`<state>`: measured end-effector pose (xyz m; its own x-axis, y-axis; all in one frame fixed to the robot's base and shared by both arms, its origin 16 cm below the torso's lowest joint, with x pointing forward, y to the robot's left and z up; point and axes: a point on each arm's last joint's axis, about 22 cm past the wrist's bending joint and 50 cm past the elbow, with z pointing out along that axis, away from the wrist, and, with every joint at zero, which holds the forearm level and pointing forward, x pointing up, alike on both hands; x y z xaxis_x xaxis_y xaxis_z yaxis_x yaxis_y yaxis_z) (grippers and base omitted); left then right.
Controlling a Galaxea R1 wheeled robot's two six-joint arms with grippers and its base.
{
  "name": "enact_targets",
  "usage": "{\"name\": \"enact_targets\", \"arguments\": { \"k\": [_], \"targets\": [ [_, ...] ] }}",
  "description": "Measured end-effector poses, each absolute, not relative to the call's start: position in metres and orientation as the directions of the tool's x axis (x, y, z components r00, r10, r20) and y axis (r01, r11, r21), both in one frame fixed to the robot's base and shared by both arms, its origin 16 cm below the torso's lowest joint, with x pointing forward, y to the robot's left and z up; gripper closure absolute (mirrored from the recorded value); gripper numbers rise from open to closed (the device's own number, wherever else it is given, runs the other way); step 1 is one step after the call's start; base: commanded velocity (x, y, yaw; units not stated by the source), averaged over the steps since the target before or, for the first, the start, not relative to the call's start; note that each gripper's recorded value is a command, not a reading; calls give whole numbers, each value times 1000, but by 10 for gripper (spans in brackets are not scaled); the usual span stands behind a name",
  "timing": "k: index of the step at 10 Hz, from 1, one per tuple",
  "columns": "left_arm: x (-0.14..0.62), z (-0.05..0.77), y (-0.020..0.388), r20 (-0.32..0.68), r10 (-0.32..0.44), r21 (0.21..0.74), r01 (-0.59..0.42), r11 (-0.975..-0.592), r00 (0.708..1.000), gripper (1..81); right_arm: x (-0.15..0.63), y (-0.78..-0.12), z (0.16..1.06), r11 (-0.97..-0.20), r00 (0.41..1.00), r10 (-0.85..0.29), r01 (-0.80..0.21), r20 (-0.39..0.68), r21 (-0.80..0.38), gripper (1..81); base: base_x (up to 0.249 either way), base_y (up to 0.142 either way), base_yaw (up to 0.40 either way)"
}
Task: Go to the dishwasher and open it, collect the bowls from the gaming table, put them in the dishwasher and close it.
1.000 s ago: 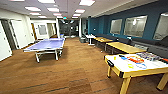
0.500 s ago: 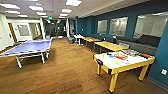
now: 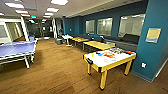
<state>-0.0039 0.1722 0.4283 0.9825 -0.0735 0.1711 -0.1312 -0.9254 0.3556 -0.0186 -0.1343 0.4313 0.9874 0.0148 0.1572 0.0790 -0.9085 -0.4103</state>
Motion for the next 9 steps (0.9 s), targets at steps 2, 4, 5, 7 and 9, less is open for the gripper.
{"name": "enact_targets", "arguments": {
  "k": [2,4,5,7,9],
  "targets": [
    [-4,428,172,170,-74,356,-131,-925,983,10,-19,-134,431,-908,987,16,80,157,-411,10,0,0,-214],
    [-3,428,172,173,-74,355,-132,-925,982,10,-21,-134,431,-908,988,18,80,154,-410,10,0,0,0],
    [-2,429,171,174,-74,357,-133,-925,982,10,-21,-134,431,-908,988,17,80,155,-410,10,0,0,0],
    [-6,428,171,169,-75,357,-132,-925,983,10,-19,-133,431,-908,987,17,82,158,-412,10,0,0,0],
    [-6,428,171,169,-75,357,-132,-925,983,10,-19,-132,432,-907,987,20,85,159,-413,10,0,0,0]
  ]
}}
